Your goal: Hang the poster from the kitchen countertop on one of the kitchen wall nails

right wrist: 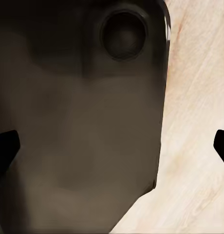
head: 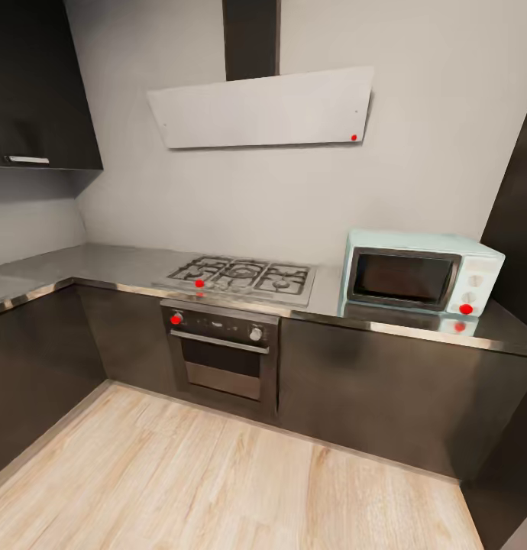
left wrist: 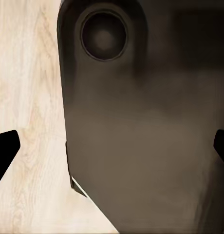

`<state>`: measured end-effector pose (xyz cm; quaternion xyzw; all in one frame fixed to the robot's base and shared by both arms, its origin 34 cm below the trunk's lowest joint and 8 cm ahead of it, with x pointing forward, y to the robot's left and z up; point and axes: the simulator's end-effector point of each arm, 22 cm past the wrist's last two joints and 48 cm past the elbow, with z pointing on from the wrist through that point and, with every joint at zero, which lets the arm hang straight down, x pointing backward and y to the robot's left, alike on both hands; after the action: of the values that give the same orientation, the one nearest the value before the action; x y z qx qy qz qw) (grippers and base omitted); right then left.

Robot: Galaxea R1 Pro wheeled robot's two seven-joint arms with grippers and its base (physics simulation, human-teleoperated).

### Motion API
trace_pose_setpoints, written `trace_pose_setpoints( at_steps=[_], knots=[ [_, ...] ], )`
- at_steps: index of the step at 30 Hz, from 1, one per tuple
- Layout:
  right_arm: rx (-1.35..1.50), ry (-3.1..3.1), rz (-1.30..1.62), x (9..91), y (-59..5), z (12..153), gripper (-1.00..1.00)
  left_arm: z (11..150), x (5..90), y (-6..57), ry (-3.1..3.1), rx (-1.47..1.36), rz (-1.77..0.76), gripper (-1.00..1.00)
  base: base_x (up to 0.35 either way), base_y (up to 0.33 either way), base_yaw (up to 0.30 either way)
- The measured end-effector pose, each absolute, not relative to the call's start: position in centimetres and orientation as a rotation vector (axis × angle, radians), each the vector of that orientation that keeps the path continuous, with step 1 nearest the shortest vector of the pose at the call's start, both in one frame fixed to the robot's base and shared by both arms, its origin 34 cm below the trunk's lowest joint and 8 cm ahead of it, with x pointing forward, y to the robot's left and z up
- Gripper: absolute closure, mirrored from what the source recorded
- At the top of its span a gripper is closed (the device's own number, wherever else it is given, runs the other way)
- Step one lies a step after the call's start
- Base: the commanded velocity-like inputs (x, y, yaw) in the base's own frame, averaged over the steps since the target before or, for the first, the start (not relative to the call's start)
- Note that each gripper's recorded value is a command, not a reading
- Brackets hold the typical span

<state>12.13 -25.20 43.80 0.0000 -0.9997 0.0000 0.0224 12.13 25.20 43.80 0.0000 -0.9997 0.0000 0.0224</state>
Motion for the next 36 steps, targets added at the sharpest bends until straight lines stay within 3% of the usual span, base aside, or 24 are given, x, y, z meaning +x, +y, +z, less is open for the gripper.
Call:
trace_pose_setpoints(
  at_steps=[7,23,30,32,36],
  knots=[
    [0.008,-3.154,0.006,15.5,-25.5,43.7,-1.0,43.9,12.0,22.0,-3.117,-0.024,0.07,-1.0,0.0,0.0,0.0],
    [0.006,-3.147,0.008,15.2,-25.6,43.7,-1.0,43.9,12.7,22.1,-3.128,-0.024,0.066,-1.0,0.0,0.0,0.0],
    [-0.005,-3.264,0.073,21.1,-28.7,44.1,-1.0,43.8,13.7,24.1,-3.162,-0.002,0.02,-1.0,0.0,0.0,0.0],
    [0.002,-3.494,0.109,34.1,-30.0,46.6,-1.0,44.7,22.5,25.3,-3.345,-0.004,-0.004,-1.0,0.0,0.0,0.0],
    [0.009,-3.556,0.156,36.5,-31.9,47.7,-1.0,45.7,26.4,26.8,-3.432,-0.013,-0.039,-1.0,0.0,0.0,0.0]
  ],
)
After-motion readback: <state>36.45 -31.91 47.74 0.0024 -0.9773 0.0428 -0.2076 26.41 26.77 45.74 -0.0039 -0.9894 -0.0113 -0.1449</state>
